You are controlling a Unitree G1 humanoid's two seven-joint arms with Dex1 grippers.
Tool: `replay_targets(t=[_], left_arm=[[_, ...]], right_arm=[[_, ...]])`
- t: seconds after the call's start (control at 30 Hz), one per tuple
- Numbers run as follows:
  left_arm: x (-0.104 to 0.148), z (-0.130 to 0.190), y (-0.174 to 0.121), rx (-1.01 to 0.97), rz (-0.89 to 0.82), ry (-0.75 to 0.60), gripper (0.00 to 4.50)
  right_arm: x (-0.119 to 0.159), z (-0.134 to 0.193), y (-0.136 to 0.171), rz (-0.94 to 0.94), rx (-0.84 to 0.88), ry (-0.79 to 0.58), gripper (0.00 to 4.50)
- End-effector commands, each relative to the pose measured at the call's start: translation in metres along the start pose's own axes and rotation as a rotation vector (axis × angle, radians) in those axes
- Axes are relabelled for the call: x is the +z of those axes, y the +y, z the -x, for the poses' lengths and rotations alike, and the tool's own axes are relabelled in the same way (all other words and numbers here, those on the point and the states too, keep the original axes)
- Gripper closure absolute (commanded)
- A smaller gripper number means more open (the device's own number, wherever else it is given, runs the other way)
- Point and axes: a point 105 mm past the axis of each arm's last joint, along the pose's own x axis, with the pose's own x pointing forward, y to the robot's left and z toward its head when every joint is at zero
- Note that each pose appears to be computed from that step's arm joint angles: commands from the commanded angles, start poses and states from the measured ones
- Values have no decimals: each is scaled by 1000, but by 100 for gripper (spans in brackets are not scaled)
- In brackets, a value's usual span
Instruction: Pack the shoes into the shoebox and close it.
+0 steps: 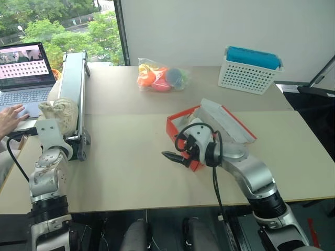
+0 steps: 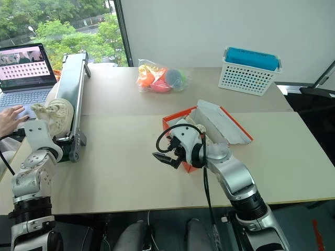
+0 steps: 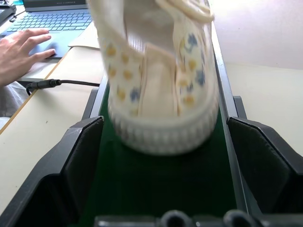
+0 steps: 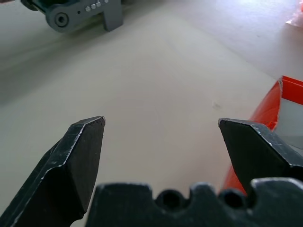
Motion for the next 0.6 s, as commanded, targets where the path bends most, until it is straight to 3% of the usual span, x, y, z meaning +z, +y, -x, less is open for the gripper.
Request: replay_targets(t=[0.03,0.27,0.43,0.6], left_arm=[[5,0,5,14,1,-16,5],[-3,0,-5,-27,53,27,5],[4,-1,-9,-41,101,10,135],[36,6,-26,-140,199,-141,135]], right_arm=[[15,4,4,45,13,-58,0],[17,6,-1,46,-8,-59,0],[23,7,-5,41,-22,-75,0],[25,7,-10,35,-42,-81,0]])
